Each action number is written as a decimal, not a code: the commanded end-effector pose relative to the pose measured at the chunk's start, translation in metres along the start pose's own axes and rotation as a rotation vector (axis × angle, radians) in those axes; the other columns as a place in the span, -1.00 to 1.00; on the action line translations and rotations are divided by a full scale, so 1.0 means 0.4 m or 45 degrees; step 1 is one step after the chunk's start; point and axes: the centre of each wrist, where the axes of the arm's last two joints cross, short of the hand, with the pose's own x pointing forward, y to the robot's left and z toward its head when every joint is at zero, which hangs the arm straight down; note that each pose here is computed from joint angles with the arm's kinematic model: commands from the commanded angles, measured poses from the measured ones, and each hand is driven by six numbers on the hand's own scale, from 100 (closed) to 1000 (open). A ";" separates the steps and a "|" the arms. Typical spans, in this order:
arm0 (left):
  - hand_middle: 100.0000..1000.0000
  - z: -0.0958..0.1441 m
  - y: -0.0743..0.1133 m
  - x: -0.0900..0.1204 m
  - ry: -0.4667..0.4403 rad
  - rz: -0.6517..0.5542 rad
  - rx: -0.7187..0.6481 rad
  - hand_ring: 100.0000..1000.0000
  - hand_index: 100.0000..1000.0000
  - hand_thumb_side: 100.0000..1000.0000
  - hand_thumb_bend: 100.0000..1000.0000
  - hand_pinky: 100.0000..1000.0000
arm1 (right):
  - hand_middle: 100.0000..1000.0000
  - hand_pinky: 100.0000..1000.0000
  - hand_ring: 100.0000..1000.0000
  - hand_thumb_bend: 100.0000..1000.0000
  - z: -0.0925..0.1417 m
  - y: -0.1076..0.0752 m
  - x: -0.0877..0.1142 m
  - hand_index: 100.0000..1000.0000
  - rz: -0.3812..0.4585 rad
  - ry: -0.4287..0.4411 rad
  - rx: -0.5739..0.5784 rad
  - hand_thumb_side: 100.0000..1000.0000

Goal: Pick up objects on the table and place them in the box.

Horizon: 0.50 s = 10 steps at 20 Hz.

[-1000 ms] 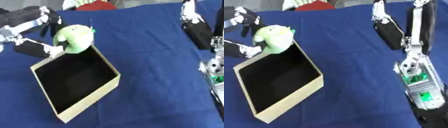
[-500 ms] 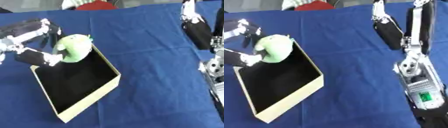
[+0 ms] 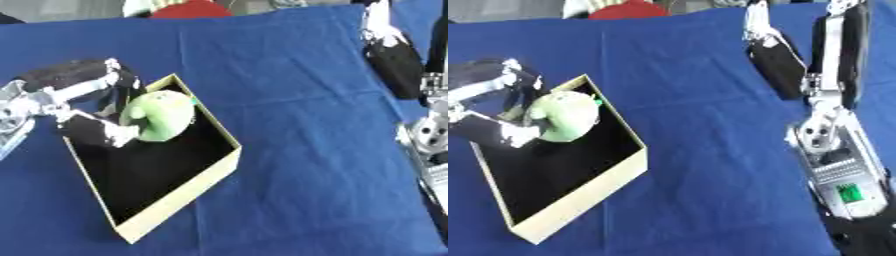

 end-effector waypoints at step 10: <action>-0.06 -0.036 -0.046 -0.020 0.063 0.006 -0.221 -0.07 0.27 -0.89 -1.00 -0.36 | 0.41 0.87 0.46 -1.00 -0.008 -0.009 0.009 0.74 -0.014 -0.020 -0.019 0.00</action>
